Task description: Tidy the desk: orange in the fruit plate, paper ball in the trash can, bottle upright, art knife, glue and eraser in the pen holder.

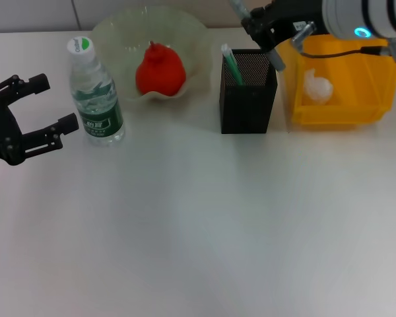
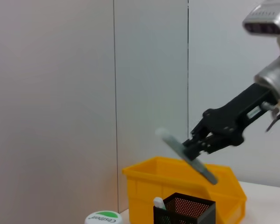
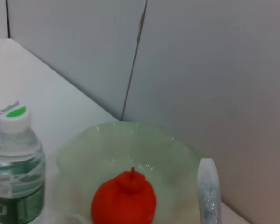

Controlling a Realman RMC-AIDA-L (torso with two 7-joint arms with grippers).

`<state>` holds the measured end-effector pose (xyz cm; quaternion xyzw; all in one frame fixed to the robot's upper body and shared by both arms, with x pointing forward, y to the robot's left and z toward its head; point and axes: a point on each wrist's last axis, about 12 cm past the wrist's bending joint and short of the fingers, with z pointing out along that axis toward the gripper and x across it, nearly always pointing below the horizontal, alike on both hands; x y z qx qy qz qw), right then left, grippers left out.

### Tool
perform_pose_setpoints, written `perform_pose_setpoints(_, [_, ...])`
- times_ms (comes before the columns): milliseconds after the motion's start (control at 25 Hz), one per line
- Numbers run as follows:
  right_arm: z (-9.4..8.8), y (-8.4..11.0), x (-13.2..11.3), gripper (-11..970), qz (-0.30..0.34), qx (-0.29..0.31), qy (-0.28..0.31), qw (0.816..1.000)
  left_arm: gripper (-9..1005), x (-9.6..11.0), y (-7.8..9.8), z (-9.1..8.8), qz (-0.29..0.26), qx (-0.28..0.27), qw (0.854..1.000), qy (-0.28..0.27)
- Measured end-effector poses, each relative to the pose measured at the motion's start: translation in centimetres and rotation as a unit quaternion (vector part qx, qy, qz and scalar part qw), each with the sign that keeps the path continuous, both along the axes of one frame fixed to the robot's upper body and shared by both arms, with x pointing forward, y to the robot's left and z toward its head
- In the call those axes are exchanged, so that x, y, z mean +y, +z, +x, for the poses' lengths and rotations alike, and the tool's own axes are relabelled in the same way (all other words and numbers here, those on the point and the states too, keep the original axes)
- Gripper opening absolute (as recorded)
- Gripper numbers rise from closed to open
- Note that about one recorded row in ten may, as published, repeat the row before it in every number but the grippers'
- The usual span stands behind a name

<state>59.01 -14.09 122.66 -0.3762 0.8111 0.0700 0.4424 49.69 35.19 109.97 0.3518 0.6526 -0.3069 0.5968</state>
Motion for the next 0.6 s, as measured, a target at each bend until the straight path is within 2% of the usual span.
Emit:
perform_pose_setpoints(200, [1.1,-1.8,0.4,119,0.006,-0.022,-0.001,1.000,860,0.1,0.0,0.0,-0.002,0.000,1.000,0.005])
perform_pose_setpoints(600, [2.2,-3.7,0.9,118,0.016,-0.001,-0.002,1.000,861,0.0,0.0,0.2,0.003,0.000,1.000,0.006])
